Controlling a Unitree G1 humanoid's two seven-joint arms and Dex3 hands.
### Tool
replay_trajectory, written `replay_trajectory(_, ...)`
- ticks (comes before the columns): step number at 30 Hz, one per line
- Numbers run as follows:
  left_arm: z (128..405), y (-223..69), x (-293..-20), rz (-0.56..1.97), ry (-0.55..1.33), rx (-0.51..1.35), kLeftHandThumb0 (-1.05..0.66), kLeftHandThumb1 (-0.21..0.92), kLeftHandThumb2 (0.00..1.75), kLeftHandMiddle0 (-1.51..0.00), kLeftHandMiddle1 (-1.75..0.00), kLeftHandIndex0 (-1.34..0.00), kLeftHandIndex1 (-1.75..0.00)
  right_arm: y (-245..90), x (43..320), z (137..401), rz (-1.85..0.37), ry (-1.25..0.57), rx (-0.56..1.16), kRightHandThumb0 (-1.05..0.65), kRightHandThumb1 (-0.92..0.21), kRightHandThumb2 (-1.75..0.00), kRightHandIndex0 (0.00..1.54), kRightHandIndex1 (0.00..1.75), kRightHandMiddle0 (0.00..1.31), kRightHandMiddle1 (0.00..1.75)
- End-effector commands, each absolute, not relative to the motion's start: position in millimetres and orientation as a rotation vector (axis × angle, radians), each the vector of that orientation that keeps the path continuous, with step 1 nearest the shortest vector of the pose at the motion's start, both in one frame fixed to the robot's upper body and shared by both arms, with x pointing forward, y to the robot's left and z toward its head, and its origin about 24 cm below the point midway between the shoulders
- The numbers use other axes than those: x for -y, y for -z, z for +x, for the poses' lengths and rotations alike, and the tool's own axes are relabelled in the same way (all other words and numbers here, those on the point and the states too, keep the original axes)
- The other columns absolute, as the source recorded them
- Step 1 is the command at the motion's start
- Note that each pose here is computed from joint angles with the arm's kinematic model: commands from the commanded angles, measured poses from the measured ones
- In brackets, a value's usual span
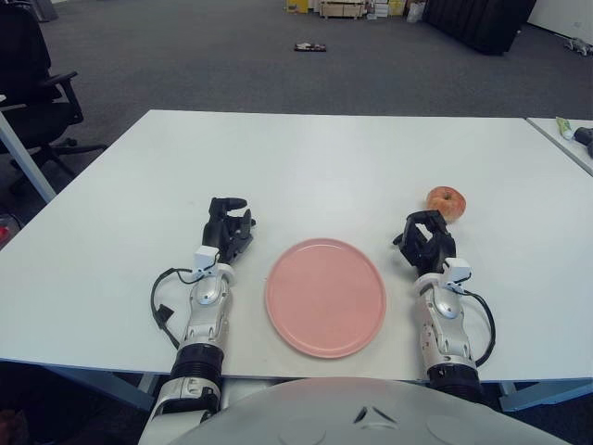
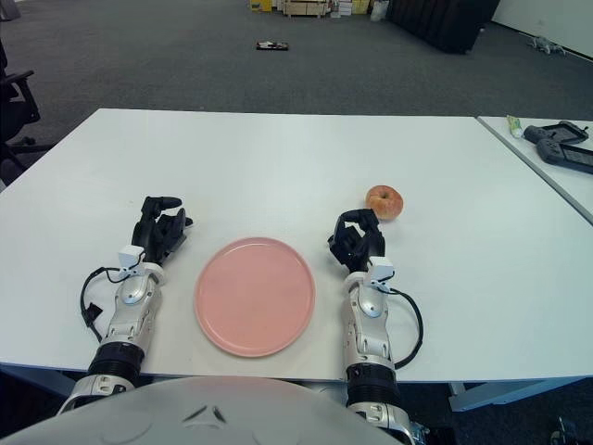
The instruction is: Put the apple into the plate.
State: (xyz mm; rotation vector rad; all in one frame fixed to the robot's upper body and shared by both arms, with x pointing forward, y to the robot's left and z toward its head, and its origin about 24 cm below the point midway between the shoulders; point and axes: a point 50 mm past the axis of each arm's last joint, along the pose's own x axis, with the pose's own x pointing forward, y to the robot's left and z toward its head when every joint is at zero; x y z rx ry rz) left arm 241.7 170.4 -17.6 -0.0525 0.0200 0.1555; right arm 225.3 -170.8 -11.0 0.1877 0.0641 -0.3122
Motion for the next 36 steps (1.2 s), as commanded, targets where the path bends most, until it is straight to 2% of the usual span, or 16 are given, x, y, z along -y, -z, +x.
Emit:
replay_trajectory(1, 243.8, 17.8, -170.0, -0.05, -0.153, -0.03, -0.35, 0.92, 0.53, -0.39, -1.57, -0.19, -1.75, 18.8, 170.6, 221.6, 0.191, 0.327, -0.117, -0.39, -0.64, -0.91, 0.59, 1.75, 0.37, 1.75)
replay_trajectory(23, 244.0, 18.6, -168.4, -0.061, -0.156, -0.032, -0.35, 0.92, 0.52, -0.39, -1.54, -0.2, -1.75, 16.5, 171.9, 221.3, 0.18, 0.339, -0.096, -0.39, -0.65, -0.89, 0.6, 1.75, 0.36, 1.75)
replay_trajectory(27, 244.0, 18.5, -168.3, -0.06, -0.155, -0.031, -0.35, 0.92, 0.52, -0.39, -1.56, -0.2, -1.75, 10.1, 171.2, 220.4, 0.097, 0.389, -0.037, -0.39, -0.66, -0.89, 0.61, 1.75, 0.36, 1.75)
replay_trajectory(34, 244.2, 18.5, -168.4, -0.064, -0.151, -0.03, -0.35, 0.92, 0.53, -0.39, -1.58, -0.2, -1.75, -17.2, 161.0, 216.2, -0.173, 0.488, 0.14, -0.38, -0.68, -0.85, 0.61, 1.75, 0.34, 1.75)
replay_trajectory(36, 244.0, 18.4, -168.4, -0.06, -0.152, -0.03, -0.35, 0.92, 0.53, -0.38, -1.58, -0.2, -1.75, -18.6, 164.0, 216.8, -0.241, 0.495, 0.178, -0.38, -0.7, -0.83, 0.6, 1.7, 0.33, 1.75)
